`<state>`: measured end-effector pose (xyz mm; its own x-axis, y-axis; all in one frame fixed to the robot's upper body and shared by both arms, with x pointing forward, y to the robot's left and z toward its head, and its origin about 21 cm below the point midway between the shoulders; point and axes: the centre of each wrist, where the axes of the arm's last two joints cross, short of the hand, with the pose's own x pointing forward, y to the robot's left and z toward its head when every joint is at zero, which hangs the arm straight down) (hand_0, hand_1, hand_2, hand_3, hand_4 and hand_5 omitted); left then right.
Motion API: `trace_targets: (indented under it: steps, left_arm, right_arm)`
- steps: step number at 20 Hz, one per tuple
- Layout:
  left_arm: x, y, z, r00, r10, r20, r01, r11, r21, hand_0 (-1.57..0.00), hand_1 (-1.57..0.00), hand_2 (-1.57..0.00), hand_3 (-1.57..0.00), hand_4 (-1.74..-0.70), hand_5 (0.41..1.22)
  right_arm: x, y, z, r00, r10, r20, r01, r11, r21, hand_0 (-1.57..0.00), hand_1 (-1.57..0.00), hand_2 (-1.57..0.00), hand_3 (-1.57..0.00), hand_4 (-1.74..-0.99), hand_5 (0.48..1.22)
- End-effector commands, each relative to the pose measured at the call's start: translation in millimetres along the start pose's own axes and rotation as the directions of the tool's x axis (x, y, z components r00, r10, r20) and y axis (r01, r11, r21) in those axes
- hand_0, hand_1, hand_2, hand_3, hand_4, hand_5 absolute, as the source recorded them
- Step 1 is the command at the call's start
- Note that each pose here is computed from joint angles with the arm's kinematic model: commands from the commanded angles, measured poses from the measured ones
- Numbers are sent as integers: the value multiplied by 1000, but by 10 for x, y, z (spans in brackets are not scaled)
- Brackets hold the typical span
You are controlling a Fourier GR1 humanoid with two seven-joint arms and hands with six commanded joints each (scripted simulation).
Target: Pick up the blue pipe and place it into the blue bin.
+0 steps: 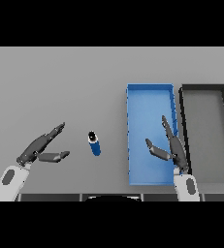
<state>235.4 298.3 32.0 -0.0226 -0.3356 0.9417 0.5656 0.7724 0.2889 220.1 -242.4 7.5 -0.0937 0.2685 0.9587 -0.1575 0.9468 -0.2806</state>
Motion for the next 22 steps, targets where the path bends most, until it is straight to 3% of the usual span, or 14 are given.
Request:
trace_targets:
  steps: [1,4,8,13,22]
  left_arm:
    - [28,-37,-28,1000,-6,5,6,1000,-23,1,1,1,1,-1196,523]
    - [67,-276,-142,1000,-6,4,6,995,-97,1,1,1,1,-1205,502]
    - [-27,-580,-293,1000,-6,13,8,994,-109,1,1,1,1,-1207,479]
    - [-17,-766,-556,997,-3,73,10,995,-103,1,1,1,1,-1230,502]
    - [-87,-1033,-958,996,15,87,-5,993,-118,1,1,1,1,-1175,500]
  right_arm:
    - [21,-30,-17,1000,-1,4,1,1000,-4,1,1,1,1,-1266,633]
    - [5,-34,-18,1000,1,-6,-1,1000,0,1,1,1,1,-1283,642]
    - [38,-37,12,1000,6,-9,-6,1000,-8,1,1,1,1,-1294,653]
    - [4,17,-17,1000,-16,-23,16,1000,-5,1,1,1,1,-1309,651]
    - [-2,-17,70,999,-1,-41,0,1000,-18,1,1,1,1,-1319,665]
